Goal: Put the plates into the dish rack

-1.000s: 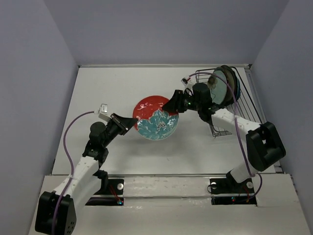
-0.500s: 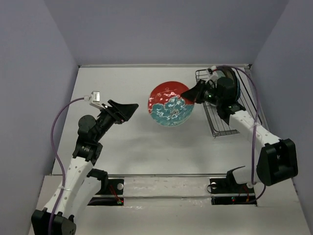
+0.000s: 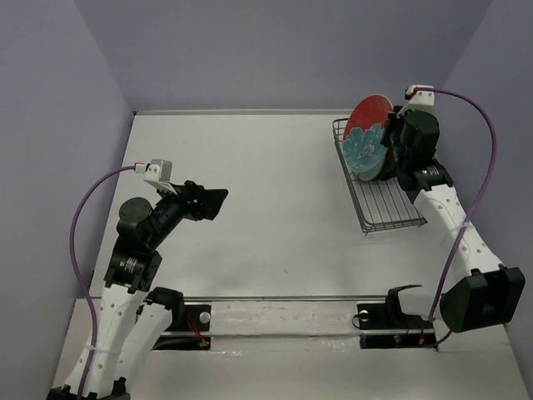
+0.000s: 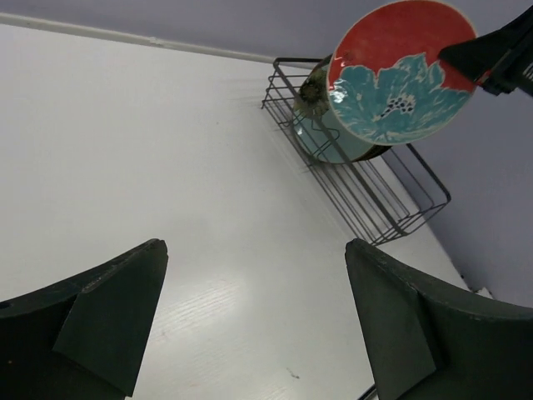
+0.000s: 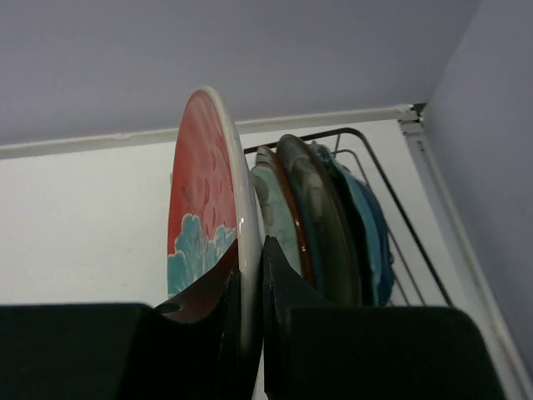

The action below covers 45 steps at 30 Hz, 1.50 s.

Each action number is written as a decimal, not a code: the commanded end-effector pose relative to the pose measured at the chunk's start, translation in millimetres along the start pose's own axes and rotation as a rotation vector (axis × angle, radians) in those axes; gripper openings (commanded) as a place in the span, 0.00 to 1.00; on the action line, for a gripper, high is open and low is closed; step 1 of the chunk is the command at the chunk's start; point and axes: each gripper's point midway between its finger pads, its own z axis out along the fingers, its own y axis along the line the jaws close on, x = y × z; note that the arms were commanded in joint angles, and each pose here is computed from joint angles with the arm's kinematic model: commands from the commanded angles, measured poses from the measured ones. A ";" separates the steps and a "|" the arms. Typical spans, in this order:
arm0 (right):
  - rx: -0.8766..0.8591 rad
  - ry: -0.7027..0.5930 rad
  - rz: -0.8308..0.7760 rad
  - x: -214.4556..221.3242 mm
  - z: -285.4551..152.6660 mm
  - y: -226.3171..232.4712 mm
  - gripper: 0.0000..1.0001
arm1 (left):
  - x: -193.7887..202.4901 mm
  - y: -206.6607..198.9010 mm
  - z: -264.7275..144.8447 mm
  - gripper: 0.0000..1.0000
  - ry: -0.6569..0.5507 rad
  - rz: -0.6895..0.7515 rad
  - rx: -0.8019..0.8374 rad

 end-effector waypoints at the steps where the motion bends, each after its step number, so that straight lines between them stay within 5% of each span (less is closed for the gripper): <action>1: 0.068 -0.274 -0.132 -92.7 1.4 -7.1 0.07 | 14.2 19.8 -3.8 0.99 0.019 0.088 -0.058; 8: 0.063 -0.182 -0.356 -84.4 39.0 -2.2 0.07 | 19.1 22.4 -5.7 0.99 0.037 0.101 -0.073; 17: 0.087 -0.097 -0.408 -41.7 63.0 -7.6 0.07 | 21.4 19.6 -6.4 0.99 0.045 0.106 -0.072; 28: 0.136 -0.218 -0.373 -97.6 45.0 -11.7 0.07 | 22.1 20.3 -5.0 0.99 0.047 0.099 -0.075; 45: 0.047 -0.015 -0.344 9.5 91.3 1.9 0.07 | 21.4 20.2 -5.9 0.99 0.043 0.103 -0.075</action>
